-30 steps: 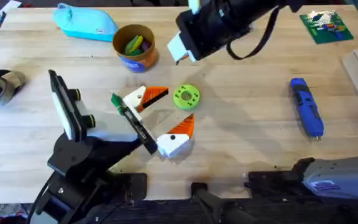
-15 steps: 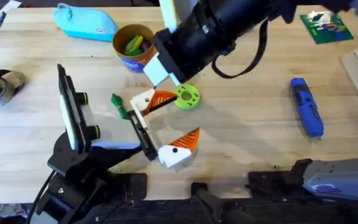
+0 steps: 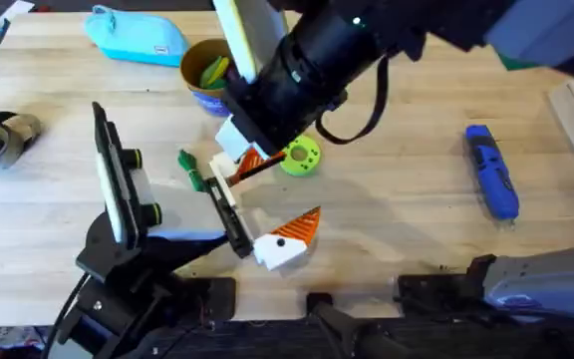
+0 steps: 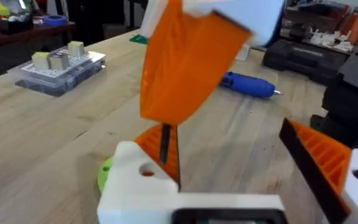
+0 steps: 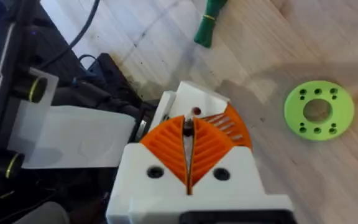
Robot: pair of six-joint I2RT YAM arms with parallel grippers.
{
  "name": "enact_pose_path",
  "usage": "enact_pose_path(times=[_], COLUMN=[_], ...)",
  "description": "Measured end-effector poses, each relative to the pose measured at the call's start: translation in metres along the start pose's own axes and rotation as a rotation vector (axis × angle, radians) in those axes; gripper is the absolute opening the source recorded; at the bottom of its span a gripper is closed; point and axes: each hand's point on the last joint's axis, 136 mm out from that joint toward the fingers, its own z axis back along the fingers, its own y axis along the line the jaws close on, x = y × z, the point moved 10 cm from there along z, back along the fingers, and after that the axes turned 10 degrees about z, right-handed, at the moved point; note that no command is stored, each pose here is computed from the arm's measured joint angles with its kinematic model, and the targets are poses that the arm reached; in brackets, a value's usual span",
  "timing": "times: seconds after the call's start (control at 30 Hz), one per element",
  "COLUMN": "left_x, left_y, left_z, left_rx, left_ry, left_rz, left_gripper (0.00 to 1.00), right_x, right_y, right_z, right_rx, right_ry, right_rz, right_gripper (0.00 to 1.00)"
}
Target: Pick up the gripper from the table and insert it into the empty holder that is missing its gripper. Then pick up a screw, insert it into the mounting hole, and use the screwdriver to tighten it. Finally, clean up the table by picking up the vegetable and placing it into the bucket.
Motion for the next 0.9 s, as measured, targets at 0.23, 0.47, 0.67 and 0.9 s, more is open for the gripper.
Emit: enact_pose_path(times=[0.23, 0.47, 0.67, 0.9], left_x=[0.0, 0.0, 0.0, -0.0002], left_y=[0.0, 0.0, 0.0, 0.0], left_z=[0.0, 0.0, 0.0, 0.0], left_rx=[0.0, 0.0, 0.0, 0.0], left_ry=[0.0, 0.0, 0.0, 0.001], left_rz=[0.0, 0.0, 0.0, 0.002], left_gripper=[0.99, 0.99, 0.99, 0.99], right_x=[0.0005, 0.001, 0.0011, 0.0034], right_y=[-0.001, -0.0027, -0.0033, -0.0056], right_z=[-0.0032, -0.0032, -0.0033, -0.0106], right_rx=[-0.001, -0.024, -0.032, -0.032], right_ry=[0.007, 0.004, 0.003, 0.013], right_rz=[-0.002, -0.001, -0.001, -0.004], right_gripper=[0.006, 0.006, 0.006, 0.006])
